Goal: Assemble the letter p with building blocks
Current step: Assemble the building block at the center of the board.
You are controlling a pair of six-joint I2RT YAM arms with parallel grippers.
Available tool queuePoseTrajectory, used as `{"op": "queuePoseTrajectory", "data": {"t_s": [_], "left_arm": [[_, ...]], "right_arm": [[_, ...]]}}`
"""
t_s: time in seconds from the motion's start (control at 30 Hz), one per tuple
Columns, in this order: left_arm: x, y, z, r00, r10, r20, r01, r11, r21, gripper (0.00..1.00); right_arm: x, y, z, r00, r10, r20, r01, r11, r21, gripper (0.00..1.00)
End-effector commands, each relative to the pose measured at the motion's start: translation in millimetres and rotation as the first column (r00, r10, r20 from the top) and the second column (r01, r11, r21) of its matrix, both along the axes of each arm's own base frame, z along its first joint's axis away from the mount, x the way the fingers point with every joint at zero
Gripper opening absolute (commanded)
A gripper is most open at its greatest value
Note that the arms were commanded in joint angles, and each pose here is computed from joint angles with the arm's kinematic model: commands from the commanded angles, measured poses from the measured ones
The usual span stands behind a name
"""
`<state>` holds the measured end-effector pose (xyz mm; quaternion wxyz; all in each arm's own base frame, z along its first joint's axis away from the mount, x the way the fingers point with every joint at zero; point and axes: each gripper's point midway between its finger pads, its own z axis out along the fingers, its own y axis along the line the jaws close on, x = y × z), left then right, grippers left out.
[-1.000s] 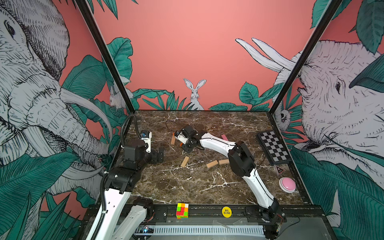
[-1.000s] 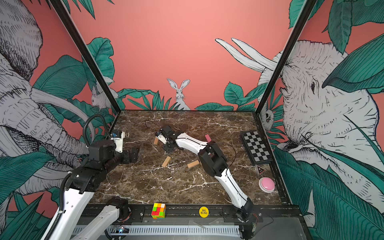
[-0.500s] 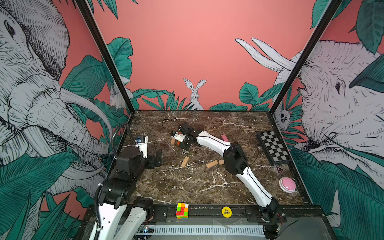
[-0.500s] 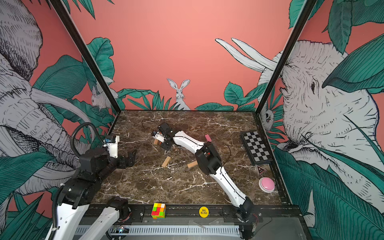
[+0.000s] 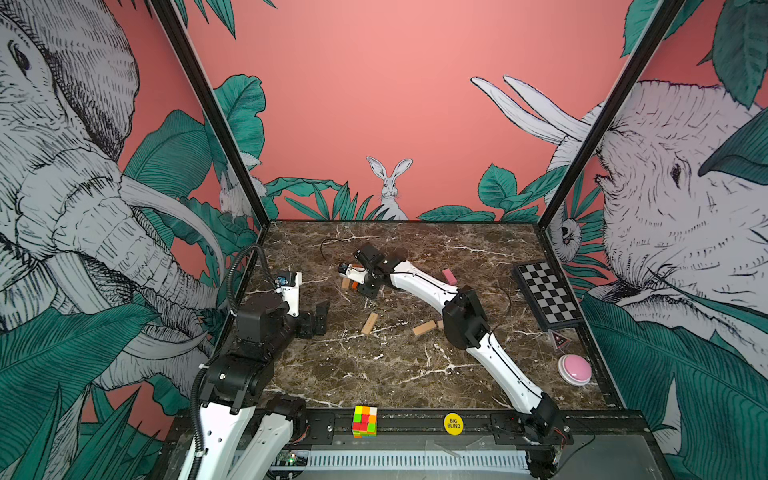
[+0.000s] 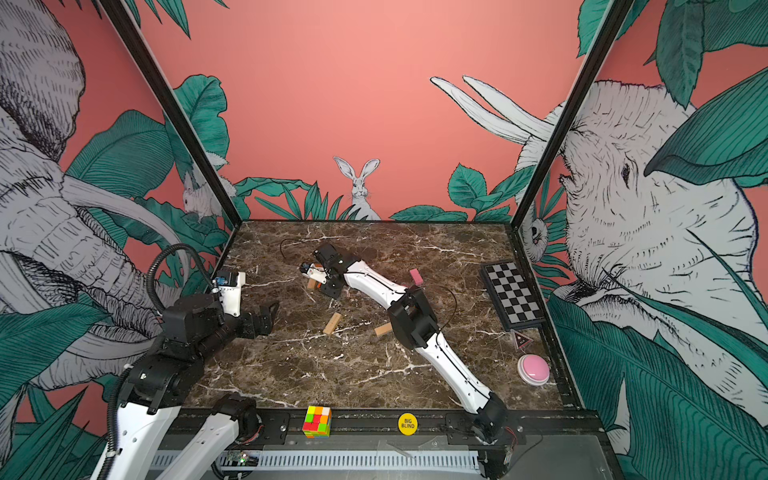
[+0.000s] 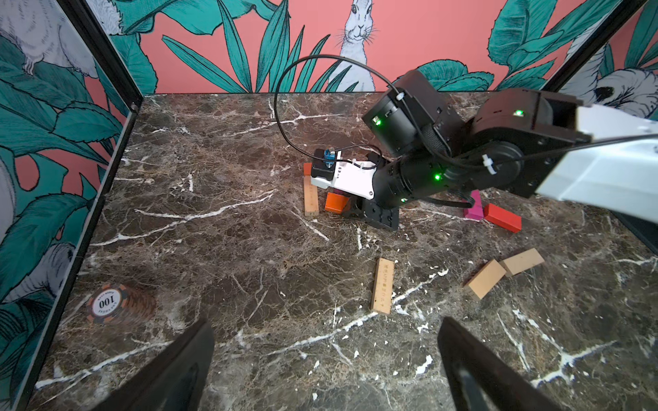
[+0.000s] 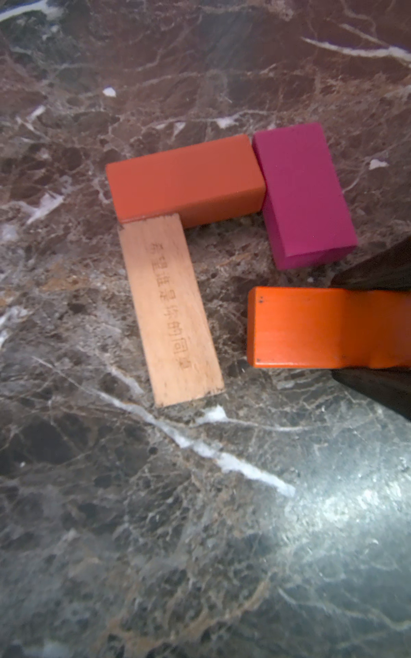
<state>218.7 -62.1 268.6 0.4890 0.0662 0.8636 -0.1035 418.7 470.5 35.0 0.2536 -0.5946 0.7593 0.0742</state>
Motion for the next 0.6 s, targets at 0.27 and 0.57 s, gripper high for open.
{"op": "queuePoseTrajectory", "data": {"t_s": [0.27,0.57], "left_arm": [[2.2,-4.3,-3.1,1.000,-0.017,-0.005,0.017,1.000,-0.012,0.99],[2.7,-4.4,-4.0,1.000,-0.018,-0.010,0.018,1.000,-0.017,1.00]], "right_arm": [[6.3,1.7,-8.0,0.999,0.047,0.023,-0.047,0.999,-0.015,0.21],[3.6,3.6,-11.6,0.997,0.068,0.023,-0.067,0.998,-0.020,0.28]]}}
